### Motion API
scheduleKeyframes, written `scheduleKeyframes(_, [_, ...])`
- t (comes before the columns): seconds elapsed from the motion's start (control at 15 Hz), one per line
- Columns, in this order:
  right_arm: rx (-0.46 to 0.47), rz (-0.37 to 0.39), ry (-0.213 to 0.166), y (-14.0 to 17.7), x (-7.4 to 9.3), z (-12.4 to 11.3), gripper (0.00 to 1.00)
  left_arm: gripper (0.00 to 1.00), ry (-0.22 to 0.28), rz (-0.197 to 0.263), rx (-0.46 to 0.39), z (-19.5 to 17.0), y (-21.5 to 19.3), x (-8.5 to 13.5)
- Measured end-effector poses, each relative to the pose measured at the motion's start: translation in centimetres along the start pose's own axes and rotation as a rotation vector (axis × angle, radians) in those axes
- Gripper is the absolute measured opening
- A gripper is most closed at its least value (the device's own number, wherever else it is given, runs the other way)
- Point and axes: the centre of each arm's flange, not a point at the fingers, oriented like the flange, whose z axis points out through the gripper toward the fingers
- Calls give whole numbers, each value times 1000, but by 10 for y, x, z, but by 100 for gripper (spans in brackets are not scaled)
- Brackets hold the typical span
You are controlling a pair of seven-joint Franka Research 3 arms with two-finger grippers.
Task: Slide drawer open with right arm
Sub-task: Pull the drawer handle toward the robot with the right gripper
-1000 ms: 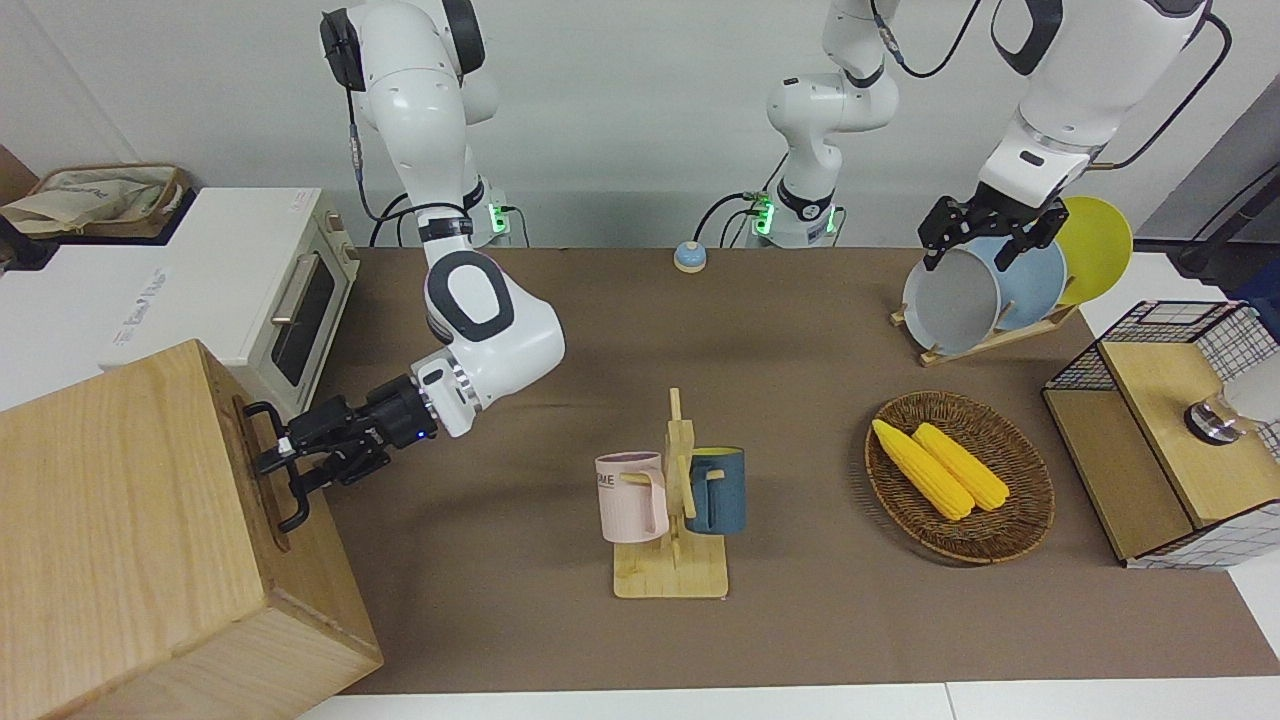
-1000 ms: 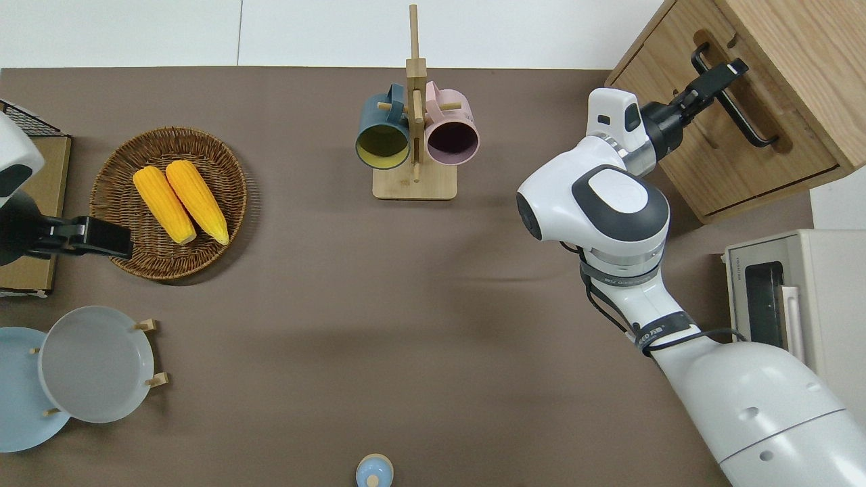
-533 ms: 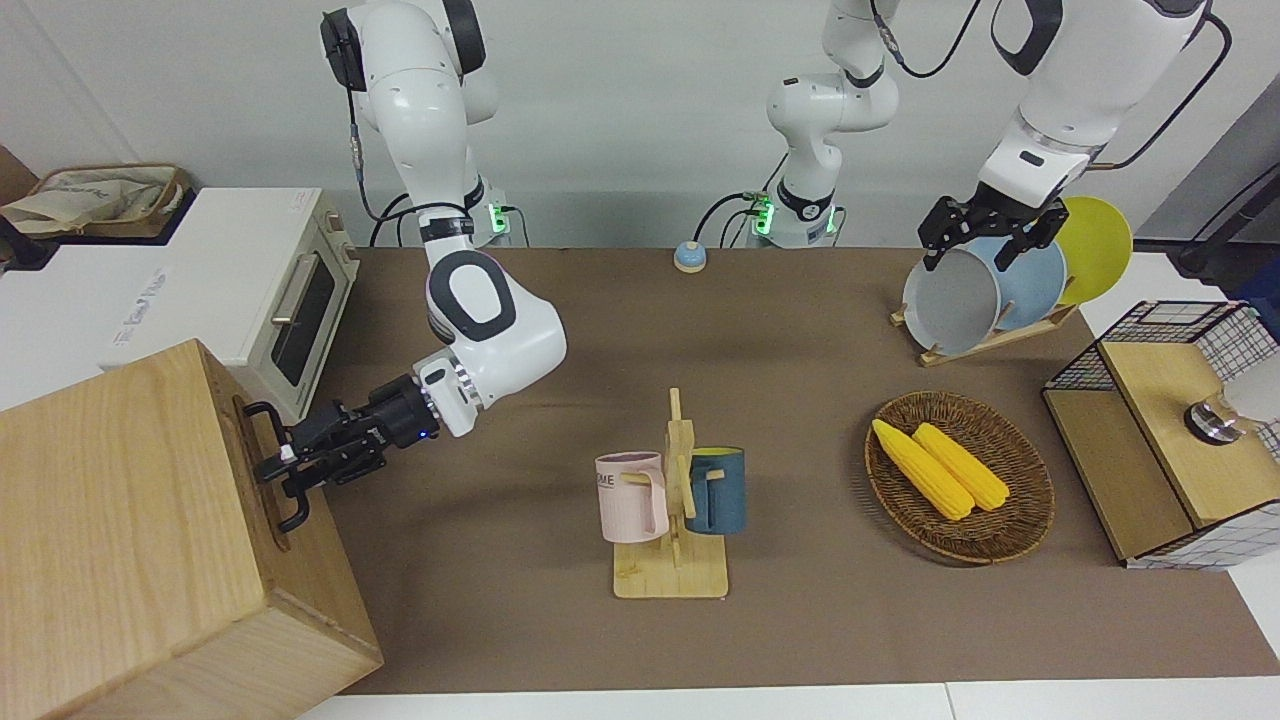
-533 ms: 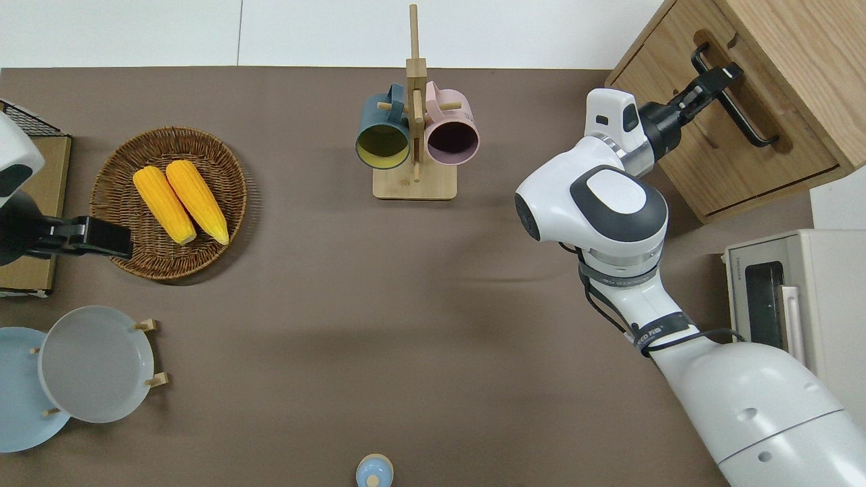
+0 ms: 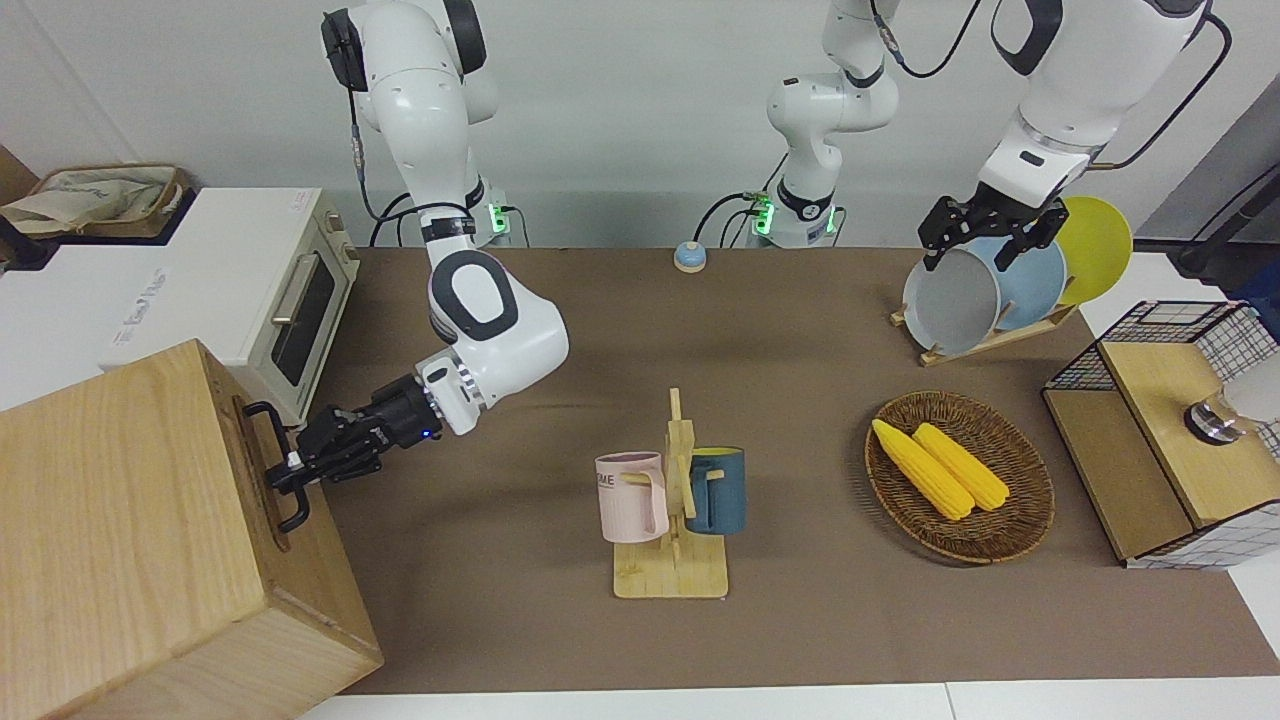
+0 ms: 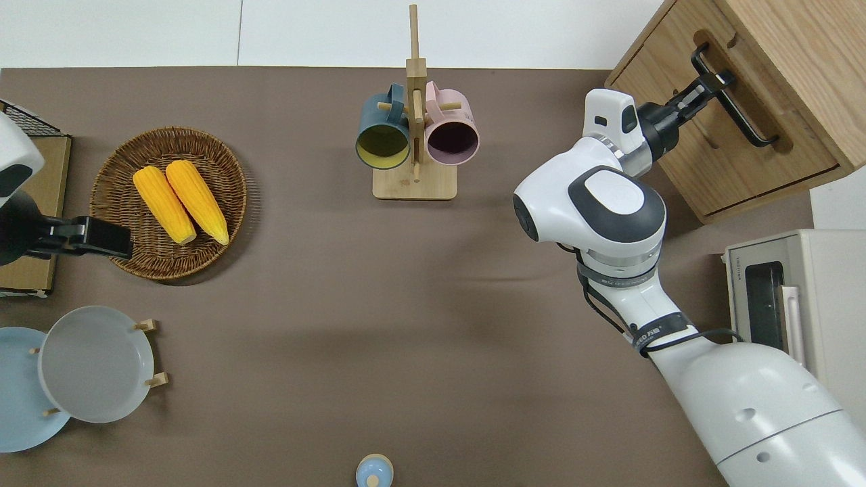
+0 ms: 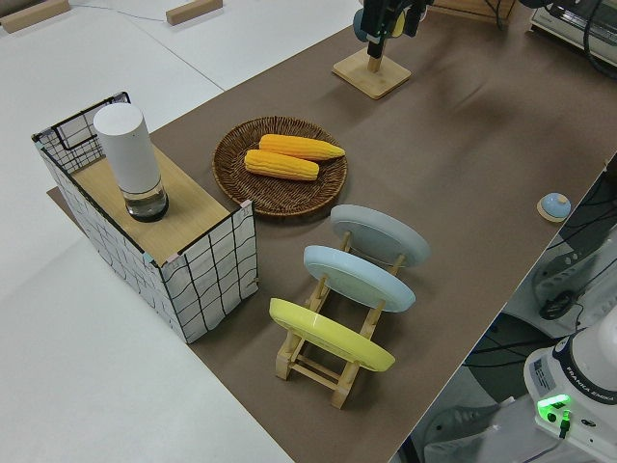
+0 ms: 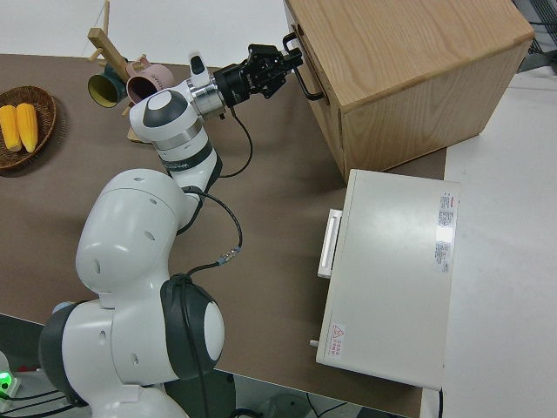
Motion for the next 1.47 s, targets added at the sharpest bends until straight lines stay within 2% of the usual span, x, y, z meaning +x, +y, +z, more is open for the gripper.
scheduleKeyframes(0.27, [1,1,2,0,1,-2,18,100,0,0,0,0,0,0])
scheduleKeyframes(0.4, [5,5,-3,1,3,-11,18,100,0,0,0,0,0,0])
scheduleKeyframes(0.93, [6,13,-43,0,15,-80,18,100,0,0,0,0,0,0])
scheduleKeyframes(1.47, [0,9,-45,-3,22,-143,18,100,0,0,0,0,0,0])
